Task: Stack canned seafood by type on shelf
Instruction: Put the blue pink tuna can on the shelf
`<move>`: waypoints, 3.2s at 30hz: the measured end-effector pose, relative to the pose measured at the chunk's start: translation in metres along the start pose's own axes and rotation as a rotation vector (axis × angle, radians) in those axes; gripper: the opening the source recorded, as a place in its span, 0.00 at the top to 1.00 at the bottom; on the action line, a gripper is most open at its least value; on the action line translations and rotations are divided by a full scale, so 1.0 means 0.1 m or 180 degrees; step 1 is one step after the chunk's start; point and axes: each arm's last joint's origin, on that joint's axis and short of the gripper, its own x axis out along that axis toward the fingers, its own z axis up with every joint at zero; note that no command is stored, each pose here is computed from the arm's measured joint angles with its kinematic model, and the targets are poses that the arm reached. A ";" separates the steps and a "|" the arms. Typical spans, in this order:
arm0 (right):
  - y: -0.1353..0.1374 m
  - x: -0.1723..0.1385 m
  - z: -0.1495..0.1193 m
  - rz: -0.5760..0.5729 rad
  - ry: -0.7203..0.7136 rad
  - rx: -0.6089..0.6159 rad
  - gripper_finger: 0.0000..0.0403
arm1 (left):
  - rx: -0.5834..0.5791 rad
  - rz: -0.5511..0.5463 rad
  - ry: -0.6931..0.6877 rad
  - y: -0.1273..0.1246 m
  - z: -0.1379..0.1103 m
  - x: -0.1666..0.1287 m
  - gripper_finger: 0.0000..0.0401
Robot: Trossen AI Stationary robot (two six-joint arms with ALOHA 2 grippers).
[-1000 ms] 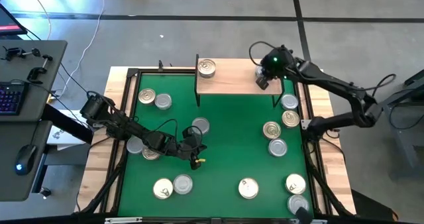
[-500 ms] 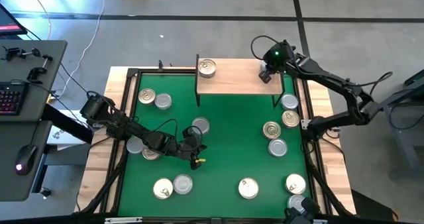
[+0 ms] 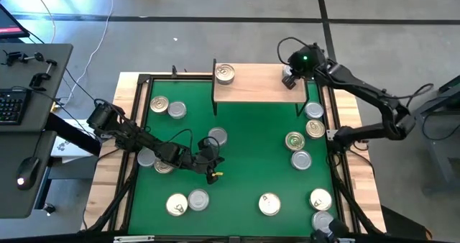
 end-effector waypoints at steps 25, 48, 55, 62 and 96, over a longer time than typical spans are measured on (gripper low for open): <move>2.23 -0.75 -1.01 0.2831 -0.1459 -0.0463 1.00 | 0.0356 0.0192 0.0067 0.01 0.08 -0.33 1.00; 2.88 -1.41 -1.78 0.4460 -0.0561 -0.0668 0.92 | 0.0104 0.0308 -0.0295 0.12 0.22 -0.13 1.00; 3.30 -1.46 -1.87 0.4186 0.0181 -0.1224 0.99 | 0.0104 0.0186 -0.0360 0.01 0.15 -0.09 1.00; 3.53 -1.23 -1.69 0.3280 -0.0061 -0.1832 1.00 | 0.0112 0.0156 -0.0399 -0.01 0.14 -0.07 1.00; 3.16 -0.57 -1.63 0.2299 0.0050 -0.0727 0.95 | -0.0421 -0.0328 -0.0553 0.28 0.29 0.51 1.00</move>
